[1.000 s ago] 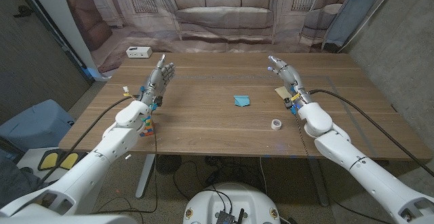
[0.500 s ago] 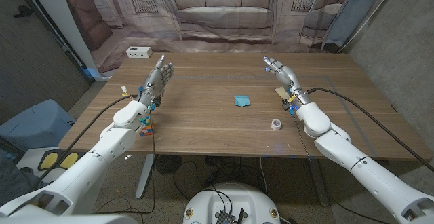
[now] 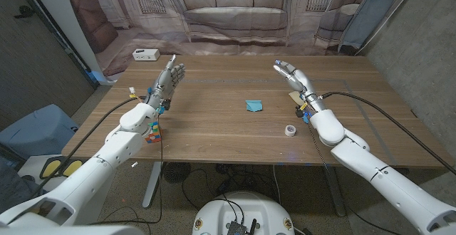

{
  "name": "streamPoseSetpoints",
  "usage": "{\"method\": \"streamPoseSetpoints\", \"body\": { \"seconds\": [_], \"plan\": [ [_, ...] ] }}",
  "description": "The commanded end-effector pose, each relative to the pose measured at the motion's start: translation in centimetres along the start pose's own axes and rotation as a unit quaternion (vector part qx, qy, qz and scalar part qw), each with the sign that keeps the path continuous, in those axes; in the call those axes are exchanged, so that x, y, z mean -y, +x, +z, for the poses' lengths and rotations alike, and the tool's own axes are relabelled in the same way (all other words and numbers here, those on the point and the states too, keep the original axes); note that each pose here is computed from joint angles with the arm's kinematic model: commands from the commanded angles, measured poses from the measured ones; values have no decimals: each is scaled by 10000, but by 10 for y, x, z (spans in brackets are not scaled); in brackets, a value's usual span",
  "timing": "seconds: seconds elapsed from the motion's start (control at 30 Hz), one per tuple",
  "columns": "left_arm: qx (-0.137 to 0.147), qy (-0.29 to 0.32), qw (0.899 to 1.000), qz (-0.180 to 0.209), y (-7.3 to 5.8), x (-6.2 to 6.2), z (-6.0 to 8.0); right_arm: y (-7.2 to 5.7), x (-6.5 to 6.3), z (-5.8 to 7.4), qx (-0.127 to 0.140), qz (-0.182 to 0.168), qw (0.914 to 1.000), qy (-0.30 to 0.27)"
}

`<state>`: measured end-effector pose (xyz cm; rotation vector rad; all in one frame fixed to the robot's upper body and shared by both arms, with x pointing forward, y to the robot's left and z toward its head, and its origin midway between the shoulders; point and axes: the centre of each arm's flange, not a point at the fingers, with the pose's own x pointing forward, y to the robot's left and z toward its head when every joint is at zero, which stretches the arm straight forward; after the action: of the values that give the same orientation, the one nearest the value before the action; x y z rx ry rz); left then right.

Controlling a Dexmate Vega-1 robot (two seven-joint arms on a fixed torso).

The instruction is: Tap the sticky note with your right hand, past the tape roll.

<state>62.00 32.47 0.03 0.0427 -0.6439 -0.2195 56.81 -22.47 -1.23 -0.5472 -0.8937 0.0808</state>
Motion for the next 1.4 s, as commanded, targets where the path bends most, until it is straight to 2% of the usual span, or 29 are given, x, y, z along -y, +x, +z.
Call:
{"method": "streamPoseSetpoints", "body": {
  "seconds": [0.03,0.4,0.6,0.97,1.4],
  "plan": [
    [40,26,10000,-46,-2,4,1,-3,-4,9,110,-92,9960,-880],
    [75,52,9998,-148,-2,0,-2,2,-9,15,79,175,9865,-1629],
    [97,-210,9997,-70,-2,0,-6,5,-14,19,22,324,9809,-1917],
    [149,-298,9994,-112,0,1,-6,8,-22,23,65,558,9749,-2153],
    [88,-267,9996,-77,-2,1,-5,14,-35,29,67,977,9618,-2556]
  ]
}}
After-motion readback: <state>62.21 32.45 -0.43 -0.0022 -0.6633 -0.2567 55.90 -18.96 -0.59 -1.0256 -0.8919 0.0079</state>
